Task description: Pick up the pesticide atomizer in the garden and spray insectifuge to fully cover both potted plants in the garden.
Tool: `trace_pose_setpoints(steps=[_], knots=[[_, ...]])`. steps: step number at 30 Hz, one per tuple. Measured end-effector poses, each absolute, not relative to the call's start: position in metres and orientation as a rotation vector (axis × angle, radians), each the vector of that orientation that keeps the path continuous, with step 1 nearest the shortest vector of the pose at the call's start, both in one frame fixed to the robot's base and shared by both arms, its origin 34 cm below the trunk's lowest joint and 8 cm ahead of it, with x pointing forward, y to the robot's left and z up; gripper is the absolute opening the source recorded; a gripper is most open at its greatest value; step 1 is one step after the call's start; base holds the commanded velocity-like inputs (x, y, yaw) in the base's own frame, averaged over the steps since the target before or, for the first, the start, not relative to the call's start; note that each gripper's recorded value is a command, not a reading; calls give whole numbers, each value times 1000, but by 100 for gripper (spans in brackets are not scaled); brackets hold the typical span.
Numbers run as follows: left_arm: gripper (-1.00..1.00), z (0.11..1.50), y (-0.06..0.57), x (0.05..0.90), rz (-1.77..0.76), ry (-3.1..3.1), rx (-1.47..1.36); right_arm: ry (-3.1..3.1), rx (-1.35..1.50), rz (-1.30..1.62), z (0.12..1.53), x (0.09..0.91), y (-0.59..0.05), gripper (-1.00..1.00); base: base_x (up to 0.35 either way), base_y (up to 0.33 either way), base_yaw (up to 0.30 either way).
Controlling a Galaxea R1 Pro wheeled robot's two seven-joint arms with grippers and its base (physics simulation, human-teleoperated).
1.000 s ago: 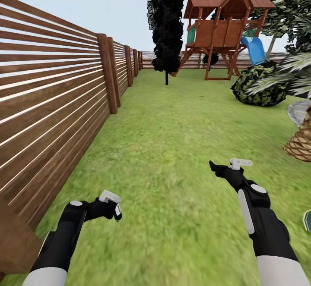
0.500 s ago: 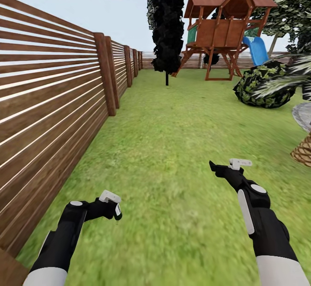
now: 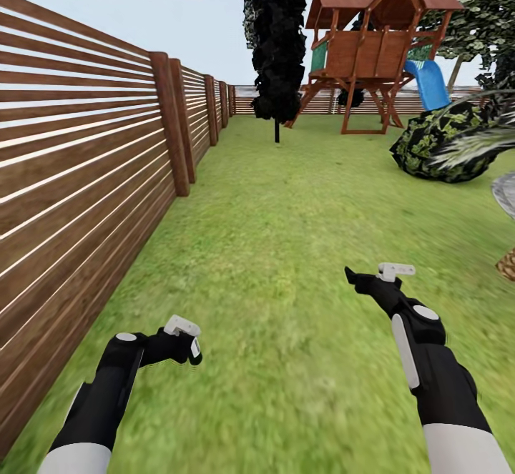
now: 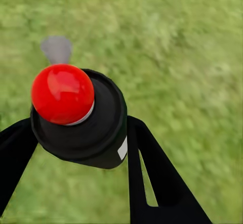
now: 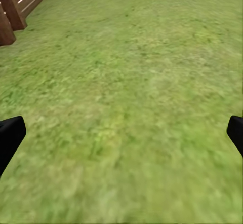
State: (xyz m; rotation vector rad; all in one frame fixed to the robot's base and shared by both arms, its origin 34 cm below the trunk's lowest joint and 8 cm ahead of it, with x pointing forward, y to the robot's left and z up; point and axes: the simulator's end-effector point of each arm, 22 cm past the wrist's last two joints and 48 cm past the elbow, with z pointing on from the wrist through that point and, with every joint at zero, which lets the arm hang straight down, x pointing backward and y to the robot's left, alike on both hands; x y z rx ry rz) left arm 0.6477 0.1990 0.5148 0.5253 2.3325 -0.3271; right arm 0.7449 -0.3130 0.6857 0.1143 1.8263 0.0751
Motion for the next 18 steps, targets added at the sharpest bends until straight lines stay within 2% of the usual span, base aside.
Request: trace_pose_setpoints(steps=[18], knots=[[-100, 515, 198, 648, -329, 2332, 526, 1826, 118, 77, 686, 745, -313, 100, 347, 0, 0]])
